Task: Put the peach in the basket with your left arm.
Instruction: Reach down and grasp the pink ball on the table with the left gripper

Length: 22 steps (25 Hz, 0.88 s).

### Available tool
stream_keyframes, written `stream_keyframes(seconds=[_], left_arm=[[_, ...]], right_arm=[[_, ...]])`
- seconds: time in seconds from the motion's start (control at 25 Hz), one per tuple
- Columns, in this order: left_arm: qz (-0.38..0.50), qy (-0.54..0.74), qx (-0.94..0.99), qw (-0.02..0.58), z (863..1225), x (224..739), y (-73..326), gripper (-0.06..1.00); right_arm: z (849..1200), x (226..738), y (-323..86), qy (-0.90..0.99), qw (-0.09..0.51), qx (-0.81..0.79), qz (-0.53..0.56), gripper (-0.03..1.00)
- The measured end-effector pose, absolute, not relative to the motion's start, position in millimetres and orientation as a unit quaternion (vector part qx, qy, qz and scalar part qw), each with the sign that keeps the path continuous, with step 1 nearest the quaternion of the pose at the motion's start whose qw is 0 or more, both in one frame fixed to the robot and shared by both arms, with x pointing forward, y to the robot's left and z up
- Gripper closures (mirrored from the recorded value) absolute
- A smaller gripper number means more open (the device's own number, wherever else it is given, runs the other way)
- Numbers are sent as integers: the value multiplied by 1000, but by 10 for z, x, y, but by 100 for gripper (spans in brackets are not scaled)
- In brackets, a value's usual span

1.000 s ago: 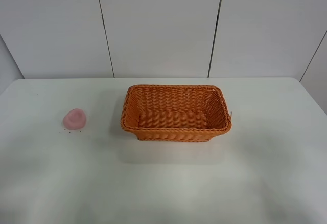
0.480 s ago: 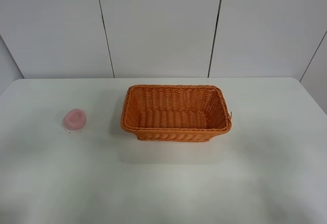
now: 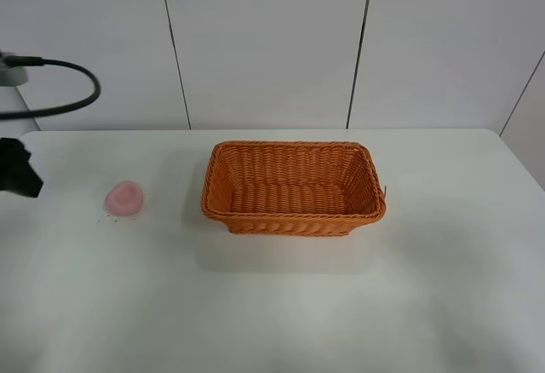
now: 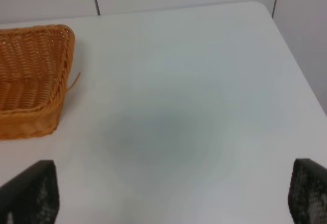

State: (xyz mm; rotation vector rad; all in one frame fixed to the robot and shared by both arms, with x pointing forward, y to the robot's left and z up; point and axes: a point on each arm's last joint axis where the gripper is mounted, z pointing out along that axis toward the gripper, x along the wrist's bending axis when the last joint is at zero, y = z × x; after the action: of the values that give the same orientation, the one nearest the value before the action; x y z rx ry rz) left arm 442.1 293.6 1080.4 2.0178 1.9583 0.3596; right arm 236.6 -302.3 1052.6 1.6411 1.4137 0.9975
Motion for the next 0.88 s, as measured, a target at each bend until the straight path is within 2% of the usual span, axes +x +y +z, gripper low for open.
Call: stream_keyframes(seconds=[0.28,0.52,0.68,0.88], left_arm=[[69,694,708,108,10436,5647,2892,10],[44,703,700,120,10059,6455,2829,10],[32,704,702,102,9731,6737,2829,10],[8,704,707,63,9344,6807,2845,10]], right_arm=[[10526,2366,-3023,551,369,639,389,27],[10526,2366,-3023,551,369,639,389,27],[10526,2366,-3023,551,369,639,389,27],[10526,2366,-3023,551,369,639,389,27]])
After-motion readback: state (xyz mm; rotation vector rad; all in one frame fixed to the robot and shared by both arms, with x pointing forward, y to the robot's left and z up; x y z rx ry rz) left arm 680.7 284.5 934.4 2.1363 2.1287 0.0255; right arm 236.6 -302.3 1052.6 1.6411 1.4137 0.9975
